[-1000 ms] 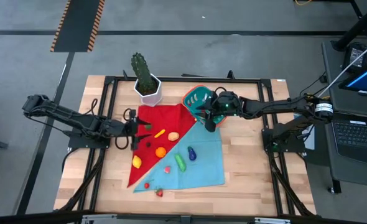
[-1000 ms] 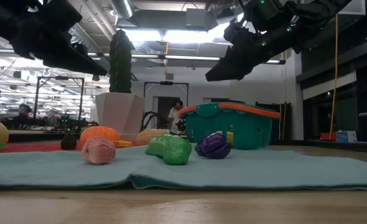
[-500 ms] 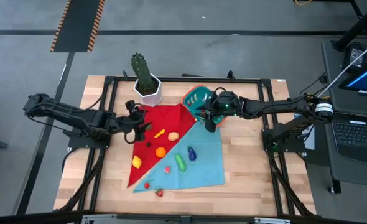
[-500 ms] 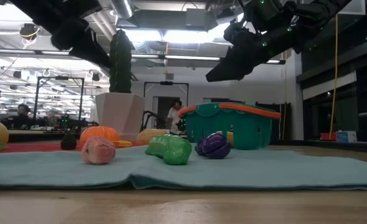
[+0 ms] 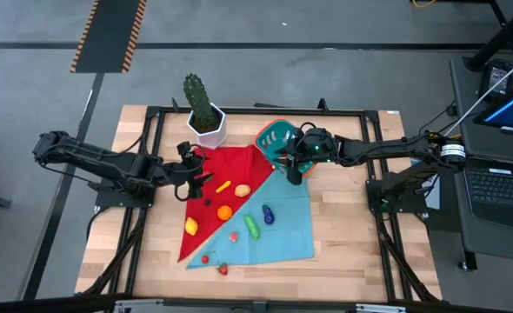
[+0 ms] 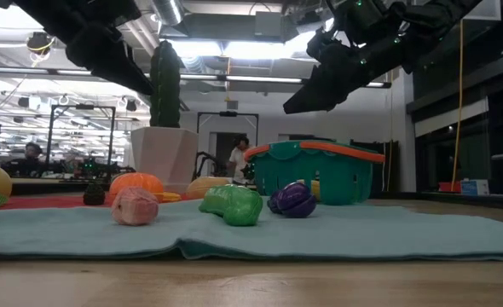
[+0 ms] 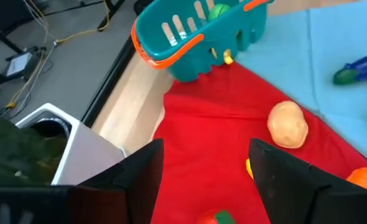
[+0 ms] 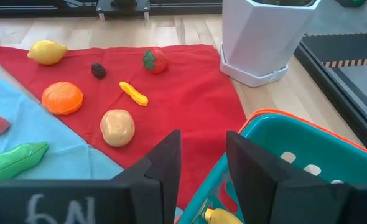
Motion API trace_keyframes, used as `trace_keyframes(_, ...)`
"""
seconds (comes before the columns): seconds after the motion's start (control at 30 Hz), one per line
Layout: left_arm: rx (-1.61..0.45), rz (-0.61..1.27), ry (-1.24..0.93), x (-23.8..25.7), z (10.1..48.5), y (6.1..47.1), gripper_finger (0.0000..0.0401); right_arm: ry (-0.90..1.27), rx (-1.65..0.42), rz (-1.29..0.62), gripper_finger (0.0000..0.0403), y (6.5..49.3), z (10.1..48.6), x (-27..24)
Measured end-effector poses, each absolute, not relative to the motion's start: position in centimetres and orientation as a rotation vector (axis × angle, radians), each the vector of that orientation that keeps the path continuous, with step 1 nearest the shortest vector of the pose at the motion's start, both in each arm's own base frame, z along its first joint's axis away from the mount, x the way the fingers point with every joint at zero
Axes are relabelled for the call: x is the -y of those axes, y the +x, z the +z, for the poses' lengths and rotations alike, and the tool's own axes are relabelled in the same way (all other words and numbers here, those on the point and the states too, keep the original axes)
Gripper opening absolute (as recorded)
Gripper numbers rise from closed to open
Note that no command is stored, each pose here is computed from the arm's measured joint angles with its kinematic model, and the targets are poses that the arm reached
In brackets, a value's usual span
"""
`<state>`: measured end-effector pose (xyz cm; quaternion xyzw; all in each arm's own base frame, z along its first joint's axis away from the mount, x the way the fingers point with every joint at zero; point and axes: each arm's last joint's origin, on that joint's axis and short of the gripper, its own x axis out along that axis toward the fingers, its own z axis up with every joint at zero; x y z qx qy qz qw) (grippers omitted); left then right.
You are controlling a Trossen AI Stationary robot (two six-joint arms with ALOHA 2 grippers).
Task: Build produce basket
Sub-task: Put the top red strawberry into the blue basket
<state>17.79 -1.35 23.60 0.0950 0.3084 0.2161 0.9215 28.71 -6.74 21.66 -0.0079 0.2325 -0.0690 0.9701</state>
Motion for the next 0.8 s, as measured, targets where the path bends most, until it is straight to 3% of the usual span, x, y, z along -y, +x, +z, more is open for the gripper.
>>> trace_keyframes(0.27,-0.739,0.291,0.207,1.3,22.4,18.5,0.0227,-0.016,-0.470,-0.140,0.0128,28.7,21.7,6.8)
trace_keyframes(0.5,-0.952,0.156,0.233,0.2,20.6,19.4,0.0227,-0.017,-0.470,-0.139,0.0128,28.7,21.6,6.7)
trace_keyframes(0.8,-1.202,0.082,0.348,-0.5,23.1,21.4,0.0227,-0.038,-0.473,-0.134,0.0128,28.7,21.6,6.8)
